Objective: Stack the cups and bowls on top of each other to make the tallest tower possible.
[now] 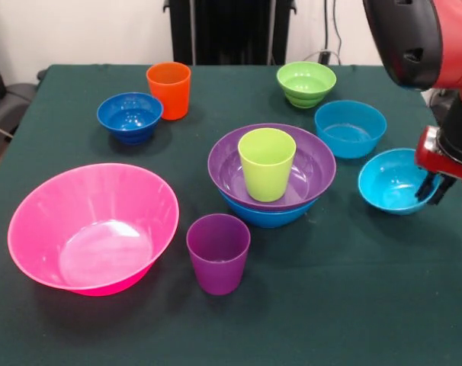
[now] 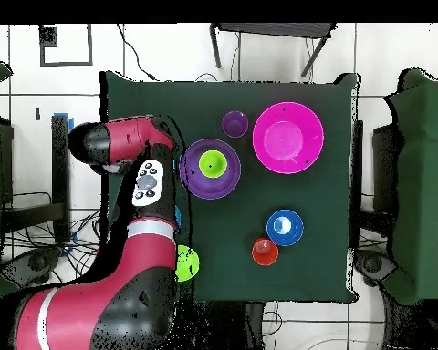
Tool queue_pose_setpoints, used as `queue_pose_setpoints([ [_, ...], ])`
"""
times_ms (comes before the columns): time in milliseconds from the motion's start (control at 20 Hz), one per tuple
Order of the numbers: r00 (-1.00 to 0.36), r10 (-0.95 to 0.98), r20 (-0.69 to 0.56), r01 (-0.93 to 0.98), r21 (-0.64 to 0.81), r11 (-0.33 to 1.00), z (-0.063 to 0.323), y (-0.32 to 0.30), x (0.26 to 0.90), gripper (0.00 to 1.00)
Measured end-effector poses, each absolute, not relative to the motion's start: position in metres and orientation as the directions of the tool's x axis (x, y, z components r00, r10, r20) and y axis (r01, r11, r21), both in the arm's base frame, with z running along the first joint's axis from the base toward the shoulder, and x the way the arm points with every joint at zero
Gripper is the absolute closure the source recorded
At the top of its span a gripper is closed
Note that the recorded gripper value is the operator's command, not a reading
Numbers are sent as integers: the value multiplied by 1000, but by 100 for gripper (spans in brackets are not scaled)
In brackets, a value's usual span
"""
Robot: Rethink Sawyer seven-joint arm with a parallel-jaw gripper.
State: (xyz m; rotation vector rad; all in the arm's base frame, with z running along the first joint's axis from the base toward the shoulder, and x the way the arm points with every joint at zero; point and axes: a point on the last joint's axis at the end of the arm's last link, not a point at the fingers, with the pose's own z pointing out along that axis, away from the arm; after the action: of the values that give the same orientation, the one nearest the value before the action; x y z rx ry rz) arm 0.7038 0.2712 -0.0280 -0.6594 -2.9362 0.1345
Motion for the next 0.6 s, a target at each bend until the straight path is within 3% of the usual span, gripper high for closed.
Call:
queue_pose_setpoints([
  [250, -903, 418, 103, 400, -156, 903, -18, 277, 698, 100],
  [600, -911, 410, 54, 392, -205, 897, 29, 272, 706, 100],
])
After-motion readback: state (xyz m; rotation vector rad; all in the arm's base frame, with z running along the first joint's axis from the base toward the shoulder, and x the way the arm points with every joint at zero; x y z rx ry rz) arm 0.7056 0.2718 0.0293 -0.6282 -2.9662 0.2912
